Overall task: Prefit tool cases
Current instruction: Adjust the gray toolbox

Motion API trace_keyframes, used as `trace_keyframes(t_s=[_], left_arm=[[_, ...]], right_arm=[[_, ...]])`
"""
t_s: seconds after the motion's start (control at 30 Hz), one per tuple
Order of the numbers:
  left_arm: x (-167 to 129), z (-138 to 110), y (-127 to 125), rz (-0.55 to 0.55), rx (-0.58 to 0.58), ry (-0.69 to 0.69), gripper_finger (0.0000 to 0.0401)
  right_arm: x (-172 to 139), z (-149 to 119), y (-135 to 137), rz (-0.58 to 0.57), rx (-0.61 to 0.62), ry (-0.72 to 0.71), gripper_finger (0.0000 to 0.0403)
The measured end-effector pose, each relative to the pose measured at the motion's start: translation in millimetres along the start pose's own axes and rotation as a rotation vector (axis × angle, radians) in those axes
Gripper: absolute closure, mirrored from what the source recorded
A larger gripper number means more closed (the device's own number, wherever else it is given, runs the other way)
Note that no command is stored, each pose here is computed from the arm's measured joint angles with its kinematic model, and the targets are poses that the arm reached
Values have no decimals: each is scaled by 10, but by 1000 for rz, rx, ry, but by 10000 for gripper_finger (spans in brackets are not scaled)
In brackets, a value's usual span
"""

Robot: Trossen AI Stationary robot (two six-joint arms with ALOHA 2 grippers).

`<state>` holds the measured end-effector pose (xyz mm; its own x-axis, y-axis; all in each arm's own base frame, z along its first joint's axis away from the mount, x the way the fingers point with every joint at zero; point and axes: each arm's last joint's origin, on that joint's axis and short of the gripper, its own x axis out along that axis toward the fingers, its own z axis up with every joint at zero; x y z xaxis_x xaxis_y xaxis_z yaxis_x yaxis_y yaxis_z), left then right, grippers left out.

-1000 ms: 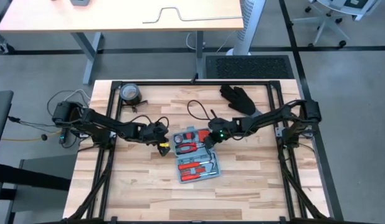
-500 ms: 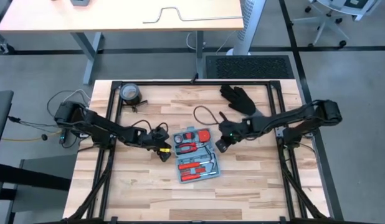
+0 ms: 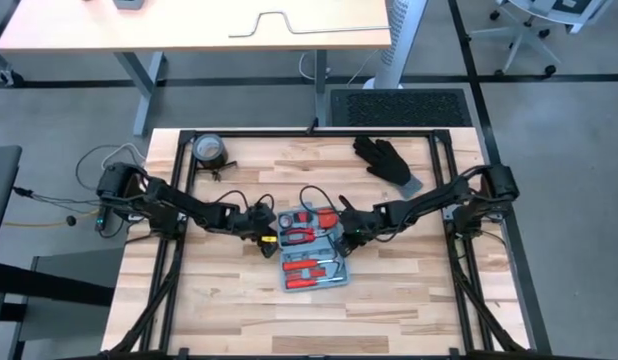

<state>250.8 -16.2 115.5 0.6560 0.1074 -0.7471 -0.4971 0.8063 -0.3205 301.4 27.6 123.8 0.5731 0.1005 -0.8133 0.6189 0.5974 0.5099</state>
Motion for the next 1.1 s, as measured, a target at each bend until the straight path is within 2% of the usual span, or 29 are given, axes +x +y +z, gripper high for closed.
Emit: trace_keyframes(t_s=[0.1, 0.3, 0.53, 0.67, 0.77, 0.93, 1.1], left_arm=[[4, 52, 72, 13, 8, 0, 401], [14, 122, 194, 12, 22, 39, 401], [-82, 129, 225, 35, 46, 59, 401], [-221, 134, 275, 124, 62, 50, 401], [-273, 126, 351, 141, 70, 49, 401], [-257, 110, 492, 34, -4, 10, 401], [-252, 199, 535, -47, -72, -82, 401]], right_arm=[[23, 31, 35, 29, 3, -2, 403], [39, 68, 23, 17, 13, 2, 403], [-138, 86, 32, 23, 6, -11, 403], [-296, 67, -115, 30, 33, -33, 403], [-363, 39, -293, 28, 67, -58, 403], [-460, 179, -253, 192, 78, -195, 403], [-391, 446, -170, 385, 105, -359, 403]])
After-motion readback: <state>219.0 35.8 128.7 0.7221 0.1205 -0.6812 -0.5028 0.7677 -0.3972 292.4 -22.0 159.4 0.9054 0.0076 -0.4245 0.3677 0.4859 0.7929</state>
